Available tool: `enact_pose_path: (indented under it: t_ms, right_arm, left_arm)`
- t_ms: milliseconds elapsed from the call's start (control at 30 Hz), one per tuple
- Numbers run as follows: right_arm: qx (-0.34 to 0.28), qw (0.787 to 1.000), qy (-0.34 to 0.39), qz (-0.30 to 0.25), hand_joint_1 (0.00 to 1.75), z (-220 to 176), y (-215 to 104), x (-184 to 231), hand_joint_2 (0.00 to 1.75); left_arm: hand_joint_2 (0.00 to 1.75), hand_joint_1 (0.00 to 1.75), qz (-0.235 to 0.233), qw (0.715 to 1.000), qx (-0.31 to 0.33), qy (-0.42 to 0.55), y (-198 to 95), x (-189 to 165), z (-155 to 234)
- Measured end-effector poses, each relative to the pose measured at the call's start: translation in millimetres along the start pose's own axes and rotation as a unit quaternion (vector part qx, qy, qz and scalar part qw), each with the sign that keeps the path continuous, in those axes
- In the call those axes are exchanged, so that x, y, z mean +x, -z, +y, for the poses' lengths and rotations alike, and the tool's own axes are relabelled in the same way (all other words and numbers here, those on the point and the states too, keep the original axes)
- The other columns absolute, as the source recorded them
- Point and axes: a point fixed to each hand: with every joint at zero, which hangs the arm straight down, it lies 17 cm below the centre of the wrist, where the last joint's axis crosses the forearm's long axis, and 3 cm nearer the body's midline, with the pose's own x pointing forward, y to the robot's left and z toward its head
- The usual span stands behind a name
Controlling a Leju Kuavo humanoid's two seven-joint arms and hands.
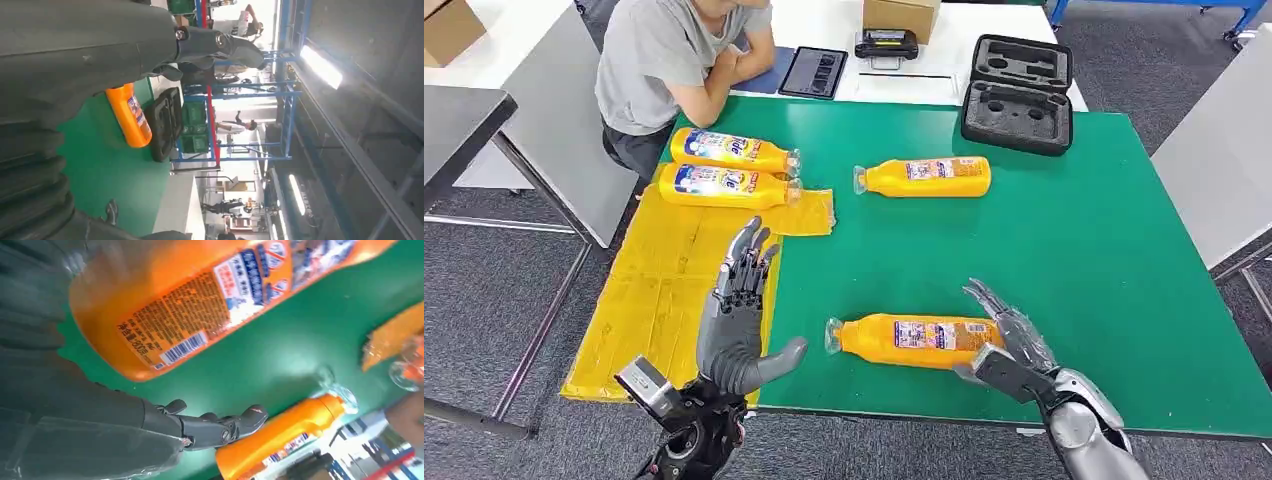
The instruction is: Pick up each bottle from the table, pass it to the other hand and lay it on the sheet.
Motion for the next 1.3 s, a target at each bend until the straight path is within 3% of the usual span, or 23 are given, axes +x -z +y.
enact_pose_path:
  t_ms: [533, 1067, 1100, 1133, 1167, 1300]
  right_arm:
    - [0.045, 0.998, -0.033, 0.018, 0.0, 1.2, 11.0, -13.4, 1.75]
    - [0.092, 0.994, -0.037, 0.055, 0.0, 11.5, 0.7, -38.2, 1.75]
    - [0.098, 0.993, -0.035, 0.058, 0.17, 12.3, -1.0, -40.0, 1.75]
    - [0.101, 0.992, -0.034, 0.06, 1.5, 11.9, -2.2, -41.2, 1.75]
    - [0.106, 0.992, -0.034, 0.063, 1.69, 11.0, -4.1, -43.4, 1.75]
    - [0.115, 0.99, -0.035, 0.072, 1.75, 9.9, -9.3, -49.1, 1.75]
  left_arm:
    - [1.75, 0.0, 0.0, 1.0, 0.002, 0.006, 0.2, -0.2, -0.4]
    - [1.75, 0.0, 0.0, 1.0, 0.001, 0.014, -0.3, -0.7, -1.1]
    - [1.75, 0.0, 0.0, 1.0, 0.0, 0.014, -0.3, -0.7, -1.3]
    - [1.75, 0.0, 0.0, 1.0, 0.0, 0.014, -0.2, -0.5, -1.5]
    - [1.75, 0.0, 0.0, 1.0, 0.0, 0.014, -0.4, -0.7, -1.8]
    - [1.75, 0.0, -0.001, 1.0, -0.003, 0.012, -0.5, -0.3, -4.2]
